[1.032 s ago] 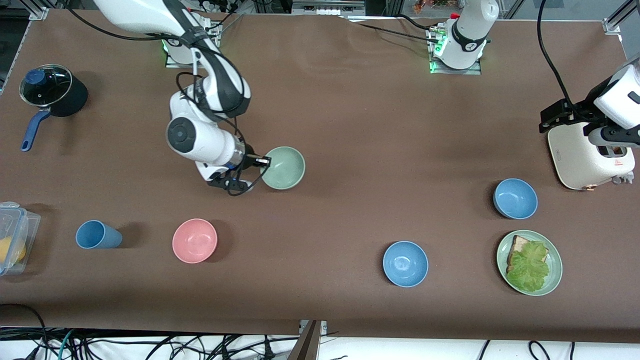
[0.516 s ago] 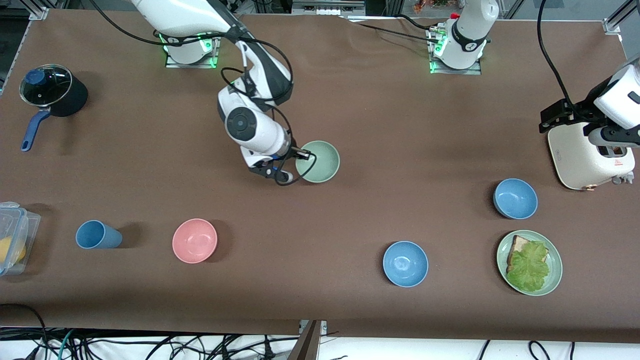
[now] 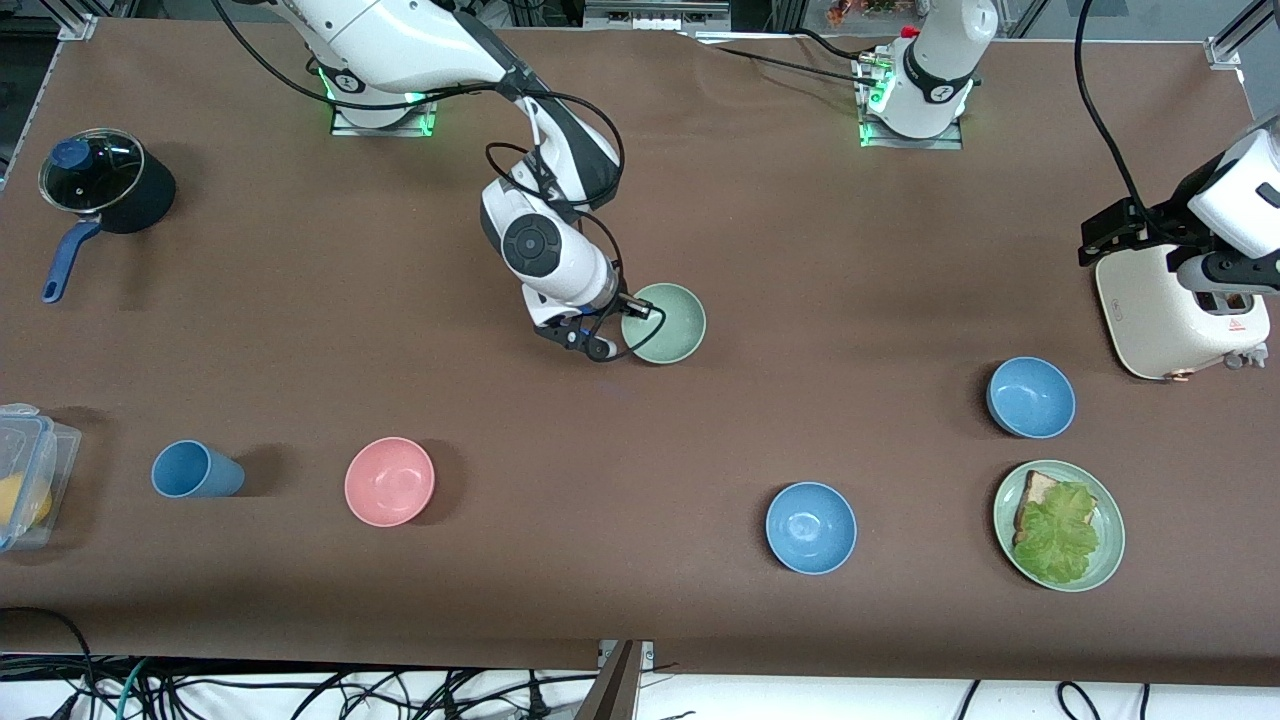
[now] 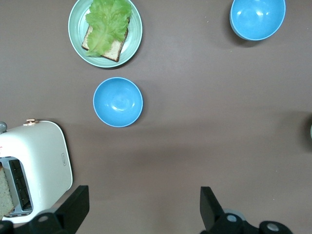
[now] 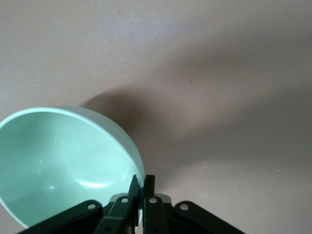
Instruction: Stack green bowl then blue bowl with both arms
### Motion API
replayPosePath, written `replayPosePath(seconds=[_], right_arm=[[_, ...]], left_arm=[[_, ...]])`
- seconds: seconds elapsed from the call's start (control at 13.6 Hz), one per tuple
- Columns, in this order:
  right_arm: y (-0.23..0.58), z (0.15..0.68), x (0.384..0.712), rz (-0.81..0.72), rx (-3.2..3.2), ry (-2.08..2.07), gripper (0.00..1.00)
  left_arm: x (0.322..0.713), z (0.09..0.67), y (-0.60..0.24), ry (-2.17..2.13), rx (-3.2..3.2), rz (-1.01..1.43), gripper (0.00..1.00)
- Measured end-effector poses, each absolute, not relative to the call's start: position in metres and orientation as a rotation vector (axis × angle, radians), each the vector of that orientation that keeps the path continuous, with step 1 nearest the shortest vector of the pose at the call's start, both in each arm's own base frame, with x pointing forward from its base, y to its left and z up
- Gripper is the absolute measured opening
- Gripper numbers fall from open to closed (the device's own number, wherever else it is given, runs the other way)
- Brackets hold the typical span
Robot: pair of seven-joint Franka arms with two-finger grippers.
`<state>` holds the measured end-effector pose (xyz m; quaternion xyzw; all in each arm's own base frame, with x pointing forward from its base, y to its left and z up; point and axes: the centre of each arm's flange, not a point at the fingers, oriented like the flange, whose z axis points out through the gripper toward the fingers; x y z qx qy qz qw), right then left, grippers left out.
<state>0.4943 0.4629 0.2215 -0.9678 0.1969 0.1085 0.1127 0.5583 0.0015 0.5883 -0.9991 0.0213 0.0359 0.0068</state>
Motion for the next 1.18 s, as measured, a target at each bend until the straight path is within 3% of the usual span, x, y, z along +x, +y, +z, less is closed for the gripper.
replayPosePath(seconds=[0.22,0.29,0.66,0.88,1.18], right_arm=[[0.465,0.217,0.494,0.309,-2.835,0.582,0.04],[0.464,0.217,0.495,0.307,-2.834,0.586,0.08],[0.461,0.226,0.507,0.274,-2.821,0.6,0.62],[0.449,0.253,0.536,0.274,-2.864,0.593,0.95],[0.386,0.322,0.598,0.216,-3.031,0.236,0.99]], left_arm=[[0.558,0.588,0.002,0.067,-3.125,0.113,1.0],[0.558,0.588,0.002,0.067,-3.125,0.113,1.0],[0.558,0.588,0.002,0.067,-3.125,0.113,1.0],[0.558,0.588,0.002,0.066,-3.125,0.113,1.0],[0.558,0.588,0.002,0.066,-3.125,0.114,1.0]])
